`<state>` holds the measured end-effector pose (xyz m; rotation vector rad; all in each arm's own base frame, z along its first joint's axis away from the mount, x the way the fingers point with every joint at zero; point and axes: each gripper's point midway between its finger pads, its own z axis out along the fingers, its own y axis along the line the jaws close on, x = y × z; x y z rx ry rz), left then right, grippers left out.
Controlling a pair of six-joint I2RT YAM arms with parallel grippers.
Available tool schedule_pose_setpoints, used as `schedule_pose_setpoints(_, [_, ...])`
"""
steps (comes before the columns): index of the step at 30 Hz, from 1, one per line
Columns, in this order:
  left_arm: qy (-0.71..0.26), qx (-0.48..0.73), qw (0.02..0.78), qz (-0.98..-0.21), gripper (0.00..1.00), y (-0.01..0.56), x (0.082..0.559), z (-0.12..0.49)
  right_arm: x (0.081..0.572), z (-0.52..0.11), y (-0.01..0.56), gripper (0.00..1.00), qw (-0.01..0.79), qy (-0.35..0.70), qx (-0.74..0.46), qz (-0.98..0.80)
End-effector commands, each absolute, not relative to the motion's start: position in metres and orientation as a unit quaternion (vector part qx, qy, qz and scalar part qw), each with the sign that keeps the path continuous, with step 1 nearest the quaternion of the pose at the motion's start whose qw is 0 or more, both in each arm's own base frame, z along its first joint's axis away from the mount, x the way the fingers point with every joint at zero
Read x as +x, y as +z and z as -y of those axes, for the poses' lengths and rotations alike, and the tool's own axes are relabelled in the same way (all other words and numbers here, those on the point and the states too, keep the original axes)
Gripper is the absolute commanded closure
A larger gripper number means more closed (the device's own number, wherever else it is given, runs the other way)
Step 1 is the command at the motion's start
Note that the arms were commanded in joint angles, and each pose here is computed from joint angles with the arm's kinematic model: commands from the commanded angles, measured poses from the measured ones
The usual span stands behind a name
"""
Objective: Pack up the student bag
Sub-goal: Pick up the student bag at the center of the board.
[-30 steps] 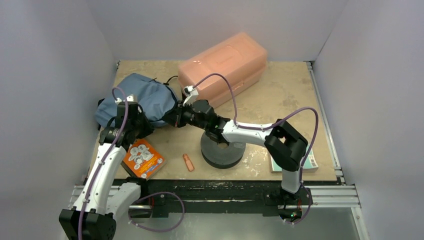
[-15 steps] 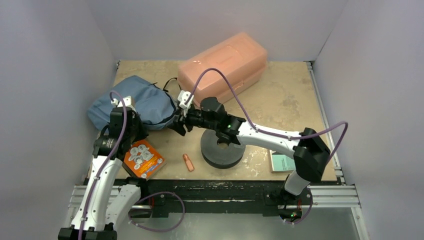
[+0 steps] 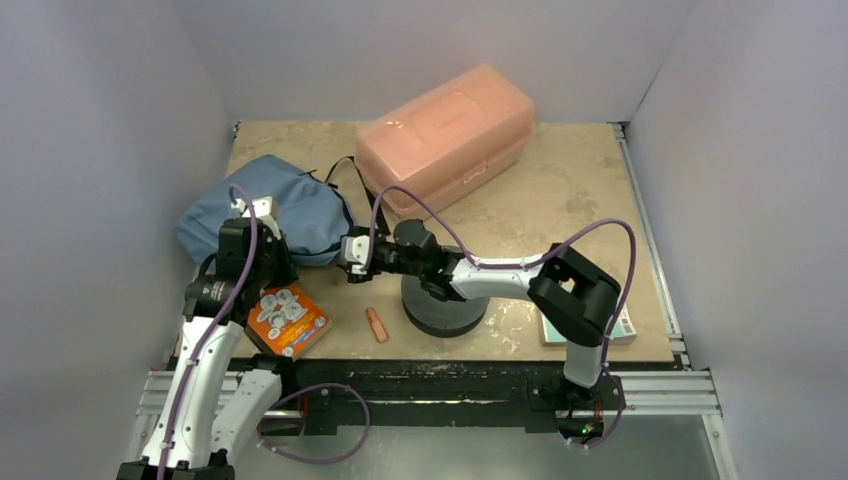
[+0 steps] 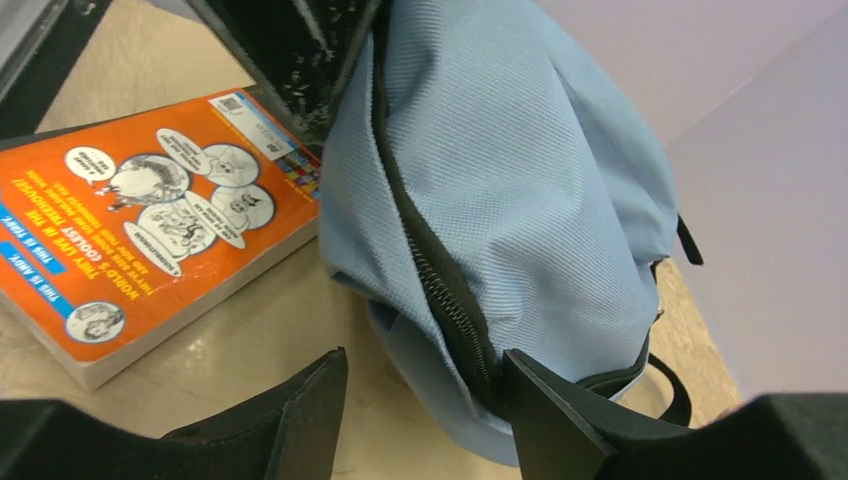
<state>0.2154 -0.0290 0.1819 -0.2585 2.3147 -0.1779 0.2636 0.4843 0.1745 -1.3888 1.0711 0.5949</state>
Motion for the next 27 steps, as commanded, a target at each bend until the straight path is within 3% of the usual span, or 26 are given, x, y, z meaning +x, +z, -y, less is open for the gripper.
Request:
schedule_pose_setpoints(1, [-0.097,-0.054,0.446,-0.888,1.00,0.217,0.222,0.038,0.285,-0.493,0.244,0.40,0.704,0.238,-0.535,-0.401])
schedule_pose_setpoints(5, [-0.101,-0.043,0.445,-0.889,1.00,0.216,0.221,0.041,0.284,-0.487,0.259,0.48,0.728,0.248,-0.502,-0.395])
schedule_pose_setpoints(12, [-0.112,-0.055,0.461,-0.879,1.00,0.231,0.229,0.043,0.274,-0.488,0.271,1.00,0.717,0.280,-0.478,-0.424])
schedule_pose_setpoints(17, [-0.097,-0.110,0.476,-0.867,0.95,0.253,0.243,0.033,0.245,-0.477,0.293,1.00,0.679,0.342,-0.430,-0.487])
schedule_pose_setpoints(24, [-0.075,-0.155,0.494,-0.852,0.90,0.282,0.275,0.022,0.221,-0.496,0.304,1.00,0.568,0.434,-0.361,-0.599])
schedule_pose_setpoints(27, [-0.069,-0.176,0.475,-0.859,0.75,0.284,0.265,0.019,0.221,-0.508,0.314,1.00,0.550,0.465,-0.330,-0.611])
